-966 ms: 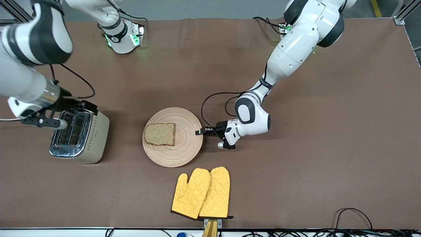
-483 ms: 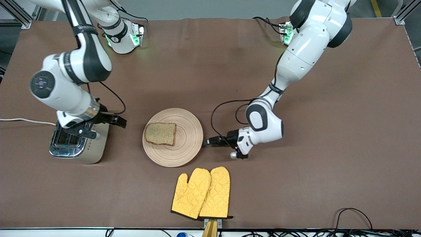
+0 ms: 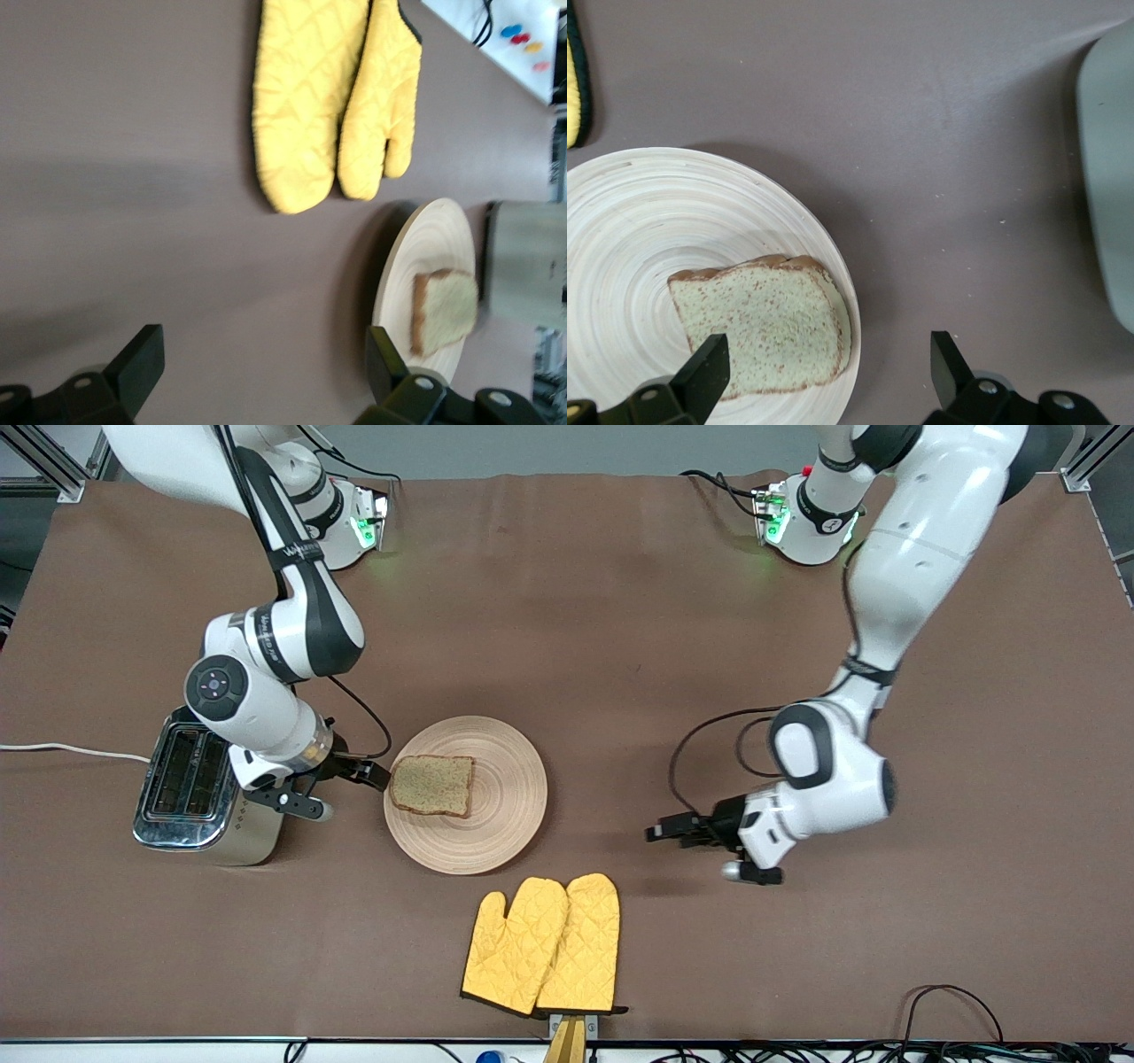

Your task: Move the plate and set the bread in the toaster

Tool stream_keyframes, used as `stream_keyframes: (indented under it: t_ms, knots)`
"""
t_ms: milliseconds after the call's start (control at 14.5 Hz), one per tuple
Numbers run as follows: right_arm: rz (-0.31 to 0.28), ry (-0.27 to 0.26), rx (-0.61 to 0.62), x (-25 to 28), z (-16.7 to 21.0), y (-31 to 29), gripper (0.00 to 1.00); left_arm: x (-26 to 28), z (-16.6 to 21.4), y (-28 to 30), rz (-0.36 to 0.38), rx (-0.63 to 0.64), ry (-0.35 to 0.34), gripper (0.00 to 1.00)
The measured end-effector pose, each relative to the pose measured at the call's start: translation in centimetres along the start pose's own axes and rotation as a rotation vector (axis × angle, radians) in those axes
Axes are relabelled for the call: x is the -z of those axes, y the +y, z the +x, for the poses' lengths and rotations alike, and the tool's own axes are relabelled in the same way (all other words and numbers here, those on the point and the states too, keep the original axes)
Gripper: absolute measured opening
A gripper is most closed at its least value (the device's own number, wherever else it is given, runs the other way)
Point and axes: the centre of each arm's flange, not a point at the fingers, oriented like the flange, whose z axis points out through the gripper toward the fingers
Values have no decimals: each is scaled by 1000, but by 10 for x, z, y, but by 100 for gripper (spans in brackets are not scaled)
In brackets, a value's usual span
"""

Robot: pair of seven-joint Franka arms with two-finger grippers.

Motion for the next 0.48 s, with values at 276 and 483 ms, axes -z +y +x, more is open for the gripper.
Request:
stream_keyframes:
  t_ms: [276, 483]
  knots:
    - [-4, 9, -22, -34, -8, -13, 100, 126, 6, -19, 214, -113, -90, 100]
    - [-17, -7, -24, -51, -20, -24, 99, 197, -8, -4, 358, -130, -152, 100]
